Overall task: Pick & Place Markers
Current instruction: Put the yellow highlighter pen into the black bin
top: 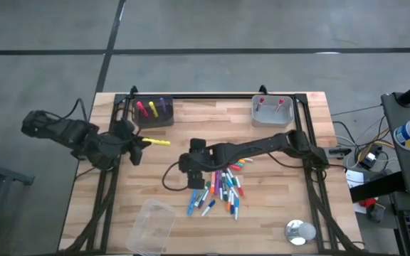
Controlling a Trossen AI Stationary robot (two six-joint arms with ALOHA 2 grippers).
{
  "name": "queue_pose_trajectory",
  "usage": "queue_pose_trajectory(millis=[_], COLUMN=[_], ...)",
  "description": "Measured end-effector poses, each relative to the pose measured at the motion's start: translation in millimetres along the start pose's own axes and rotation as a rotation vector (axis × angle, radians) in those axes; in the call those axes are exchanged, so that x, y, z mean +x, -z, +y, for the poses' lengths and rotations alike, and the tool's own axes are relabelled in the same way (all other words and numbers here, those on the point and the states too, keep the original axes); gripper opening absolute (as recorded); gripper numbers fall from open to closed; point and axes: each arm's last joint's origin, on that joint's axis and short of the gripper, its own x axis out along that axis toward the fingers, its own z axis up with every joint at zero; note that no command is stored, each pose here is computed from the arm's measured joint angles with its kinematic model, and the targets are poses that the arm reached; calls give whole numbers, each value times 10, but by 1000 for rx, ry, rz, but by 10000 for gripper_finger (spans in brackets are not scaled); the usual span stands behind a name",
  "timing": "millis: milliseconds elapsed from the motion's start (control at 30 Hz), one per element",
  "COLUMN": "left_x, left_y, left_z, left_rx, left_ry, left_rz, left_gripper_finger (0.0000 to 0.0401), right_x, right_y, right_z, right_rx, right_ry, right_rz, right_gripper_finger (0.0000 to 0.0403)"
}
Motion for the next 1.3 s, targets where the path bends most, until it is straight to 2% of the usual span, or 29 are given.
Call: queue_pose_trajectory(millis=[167, 467, 800, 1033, 1200, 1300], left_x=[34, 119, 325, 584, 743, 818], left_y=[-96, -326, -626, -799, -917, -970], left_z=[66, 113, 220, 474, 719, 824], left_rx=[-38, -103, -117, -163, -219, -240], left_ry=[-125, -301, -468, -578, -671, -690], left_rz=[70, 185, 273, 353, 379, 383], left_gripper_finger=[63, 62, 62, 62, 62, 62], right_x=[11, -352, -785, -1033, -1235, -1359], right_y=[15, -60, 231, 456, 527, 572], right_z=[160, 401, 538, 548, 564, 593], right_rx=[-25, -91, -129, -186, -209, -233], right_ry=[-18, -40, -92, -106, -120, -132], right_rz=[-76, -295, -535, -616, -707, -728], right_gripper_finger=[219, 219, 219, 219, 219, 219])
